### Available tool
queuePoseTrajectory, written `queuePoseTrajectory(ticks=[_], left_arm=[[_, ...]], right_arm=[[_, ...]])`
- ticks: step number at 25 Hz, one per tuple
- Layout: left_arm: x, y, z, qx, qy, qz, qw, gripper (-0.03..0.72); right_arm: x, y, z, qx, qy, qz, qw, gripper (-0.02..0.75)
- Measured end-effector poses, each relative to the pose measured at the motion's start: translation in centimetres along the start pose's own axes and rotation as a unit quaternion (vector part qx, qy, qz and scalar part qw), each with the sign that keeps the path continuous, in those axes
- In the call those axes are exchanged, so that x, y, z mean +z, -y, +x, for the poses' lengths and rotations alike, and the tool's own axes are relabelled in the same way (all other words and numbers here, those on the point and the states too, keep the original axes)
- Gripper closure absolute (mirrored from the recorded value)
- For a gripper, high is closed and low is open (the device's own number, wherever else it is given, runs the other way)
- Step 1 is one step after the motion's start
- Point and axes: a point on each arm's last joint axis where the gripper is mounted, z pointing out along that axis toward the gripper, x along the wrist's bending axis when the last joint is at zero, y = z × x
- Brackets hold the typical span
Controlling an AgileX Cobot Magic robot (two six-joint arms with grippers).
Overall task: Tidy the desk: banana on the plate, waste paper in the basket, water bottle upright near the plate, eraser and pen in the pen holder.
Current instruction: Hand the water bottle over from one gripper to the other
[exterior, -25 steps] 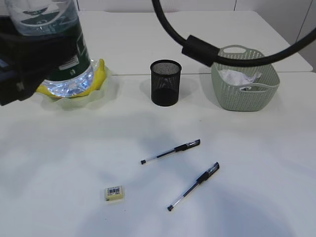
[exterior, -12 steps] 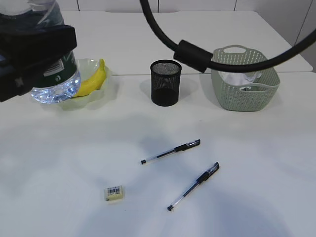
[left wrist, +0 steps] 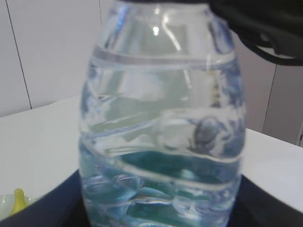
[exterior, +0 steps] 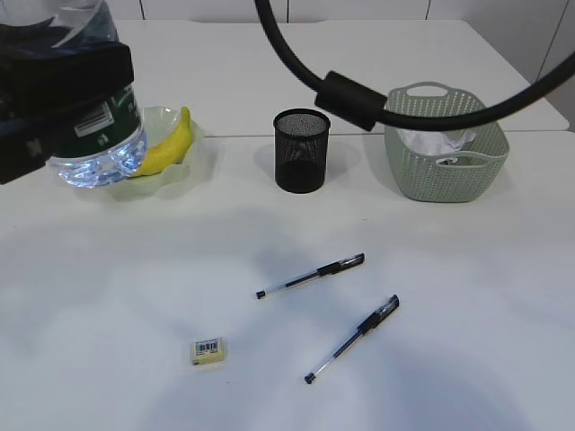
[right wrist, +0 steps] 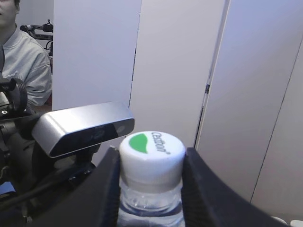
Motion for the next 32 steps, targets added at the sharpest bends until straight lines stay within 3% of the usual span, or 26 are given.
queuePoseTrajectory(ticks=[17,27,32], left_arm=[[0.0,0.0,-0.02,0.002,0.001,0.0,1.0,0.26],[0.0,0.0,-0.02,0.001,0.001,0.0,1.0,0.265],[0.0,0.0,-0.02,0.001,0.001,0.0,1.0,0.266]], right_arm=[[0.0,0.01,-0.02,0.004,0.001,0.0,1.0,0.5],[0.04,0.01,-0.01,0.022,0.002,0.001,1.0,0.423],[0.04,0.02,-0.03,0.025,0.003,0.001,1.0,0.421]])
